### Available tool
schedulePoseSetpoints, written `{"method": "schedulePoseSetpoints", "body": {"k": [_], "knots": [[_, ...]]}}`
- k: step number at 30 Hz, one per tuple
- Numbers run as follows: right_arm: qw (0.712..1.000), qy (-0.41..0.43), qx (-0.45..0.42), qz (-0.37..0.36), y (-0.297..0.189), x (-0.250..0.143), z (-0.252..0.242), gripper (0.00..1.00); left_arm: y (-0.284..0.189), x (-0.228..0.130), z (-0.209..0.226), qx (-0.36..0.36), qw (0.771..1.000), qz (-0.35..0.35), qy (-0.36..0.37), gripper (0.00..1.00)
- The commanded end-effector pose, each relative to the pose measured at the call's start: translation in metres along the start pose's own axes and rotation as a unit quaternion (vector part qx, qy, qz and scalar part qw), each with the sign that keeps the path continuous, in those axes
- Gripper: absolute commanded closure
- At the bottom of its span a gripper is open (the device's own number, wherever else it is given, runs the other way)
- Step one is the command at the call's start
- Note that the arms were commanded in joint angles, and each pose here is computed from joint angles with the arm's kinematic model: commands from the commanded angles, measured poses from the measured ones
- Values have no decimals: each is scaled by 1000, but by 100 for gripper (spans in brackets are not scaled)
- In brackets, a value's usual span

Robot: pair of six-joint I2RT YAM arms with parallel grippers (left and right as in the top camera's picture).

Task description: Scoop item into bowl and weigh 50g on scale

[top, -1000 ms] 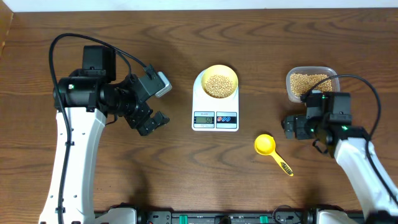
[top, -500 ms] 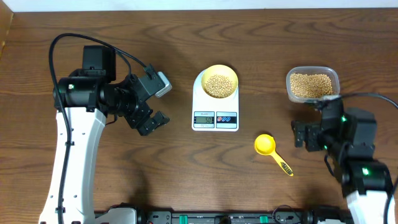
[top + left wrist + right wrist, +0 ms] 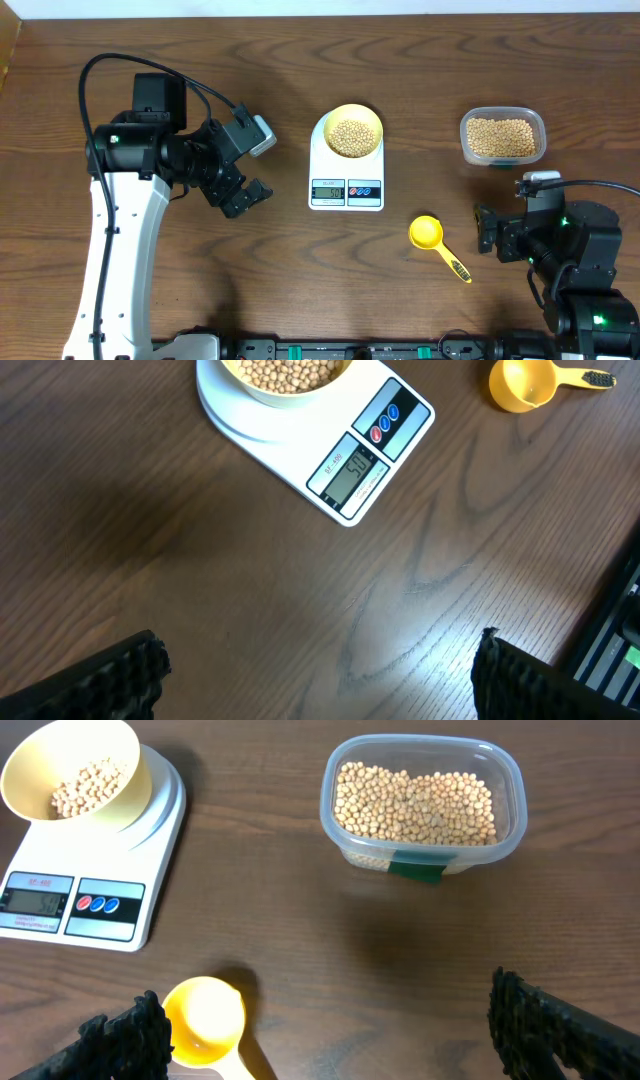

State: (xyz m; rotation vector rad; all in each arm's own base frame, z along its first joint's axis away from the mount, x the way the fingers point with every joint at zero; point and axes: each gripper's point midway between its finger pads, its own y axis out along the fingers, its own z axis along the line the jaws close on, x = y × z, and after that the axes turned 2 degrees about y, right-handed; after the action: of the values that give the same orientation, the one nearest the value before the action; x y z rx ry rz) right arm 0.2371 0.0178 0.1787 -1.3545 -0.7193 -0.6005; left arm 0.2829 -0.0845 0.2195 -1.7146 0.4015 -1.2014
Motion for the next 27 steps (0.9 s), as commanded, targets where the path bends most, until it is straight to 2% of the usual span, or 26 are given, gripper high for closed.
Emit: {"method": "schedulePoseSetpoints", "body": {"k": [1,13,27], "knots": [[1000,-4,-1,-7,-1,2,-1,1,2,-1,-2,-5,1000,3,-8,1],[998,-13,28,-53,-2,25,9,1,2,-1,-2,-5,1000,2,-8,1],[995,-21,27,-90,-19,33,12,1,2,-1,-2,-5,1000,3,-8,1]]}}
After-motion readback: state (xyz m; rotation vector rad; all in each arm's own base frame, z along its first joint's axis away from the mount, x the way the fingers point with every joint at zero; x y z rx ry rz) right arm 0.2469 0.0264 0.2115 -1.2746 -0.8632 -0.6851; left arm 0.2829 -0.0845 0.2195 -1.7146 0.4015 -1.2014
